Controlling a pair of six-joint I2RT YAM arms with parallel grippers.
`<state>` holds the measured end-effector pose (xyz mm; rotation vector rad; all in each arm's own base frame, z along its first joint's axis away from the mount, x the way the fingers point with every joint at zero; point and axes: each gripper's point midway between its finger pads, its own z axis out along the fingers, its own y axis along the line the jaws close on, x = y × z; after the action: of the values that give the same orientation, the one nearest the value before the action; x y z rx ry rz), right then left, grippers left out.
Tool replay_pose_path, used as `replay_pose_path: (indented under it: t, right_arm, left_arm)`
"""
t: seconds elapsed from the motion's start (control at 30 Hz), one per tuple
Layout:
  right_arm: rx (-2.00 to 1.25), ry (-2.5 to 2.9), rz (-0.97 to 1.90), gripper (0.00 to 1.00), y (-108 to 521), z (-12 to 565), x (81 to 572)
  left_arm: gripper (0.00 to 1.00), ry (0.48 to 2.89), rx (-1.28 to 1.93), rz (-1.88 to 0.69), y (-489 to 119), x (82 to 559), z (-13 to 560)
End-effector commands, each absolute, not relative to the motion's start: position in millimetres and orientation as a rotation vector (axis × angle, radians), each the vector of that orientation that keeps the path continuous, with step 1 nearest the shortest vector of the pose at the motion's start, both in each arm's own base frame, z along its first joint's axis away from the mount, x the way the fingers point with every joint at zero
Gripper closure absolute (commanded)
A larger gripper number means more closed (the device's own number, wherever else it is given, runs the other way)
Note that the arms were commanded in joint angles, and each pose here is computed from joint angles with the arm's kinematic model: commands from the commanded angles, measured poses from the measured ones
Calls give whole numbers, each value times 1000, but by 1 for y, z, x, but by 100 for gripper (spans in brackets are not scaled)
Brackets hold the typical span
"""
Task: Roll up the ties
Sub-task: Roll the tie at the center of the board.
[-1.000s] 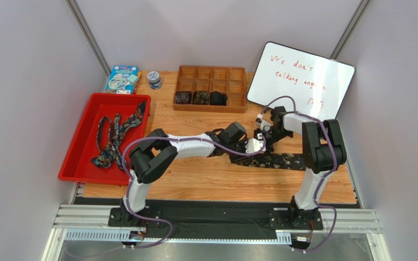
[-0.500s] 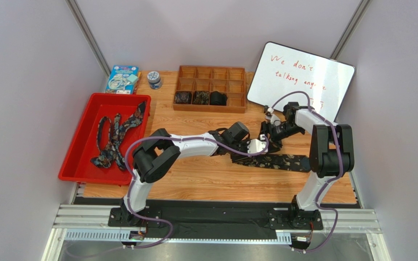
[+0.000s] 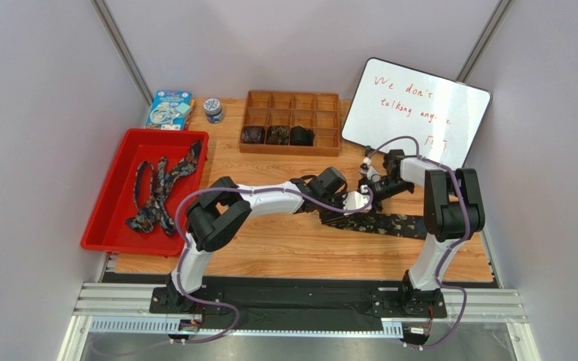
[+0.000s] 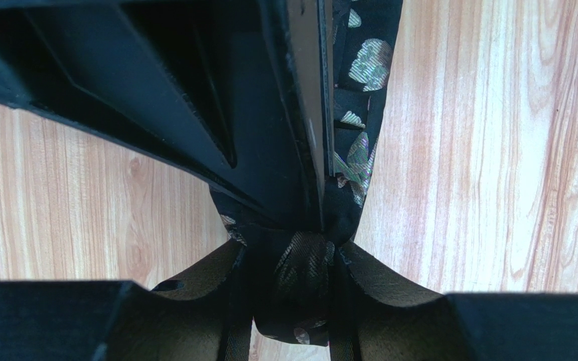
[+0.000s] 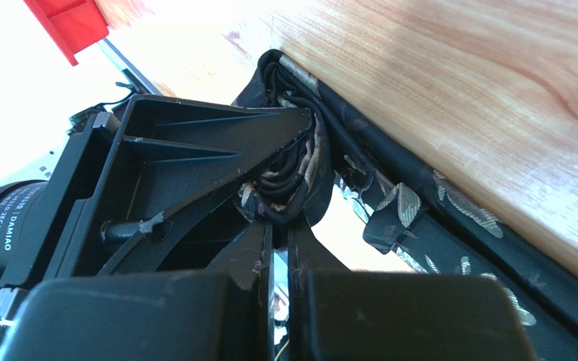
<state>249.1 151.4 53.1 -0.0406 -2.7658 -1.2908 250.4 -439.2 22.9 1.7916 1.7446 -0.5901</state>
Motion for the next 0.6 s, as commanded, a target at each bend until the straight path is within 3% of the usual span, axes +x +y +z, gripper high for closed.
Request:
replay_pose_path:
  t: [0.0,0.33,0.43,0.57]
  right_arm:
    - [-9,-2859,-1206,100,144,30,265]
    - [47,-2885,-1241,100,167,16,296]
    - [20,-2866,-1213,100,167,9,284]
    - [-6,-2859,-1154,100,162,-5,274]
  left_arm:
    - [66,2101,1833,-504,-372,239,-41]
    - [69,2217,1688,-430,-333,244,-20]
    - [63,2187,1709,-462,-332,238,-12]
    - [47,2137,1723,-533,-338,233,0]
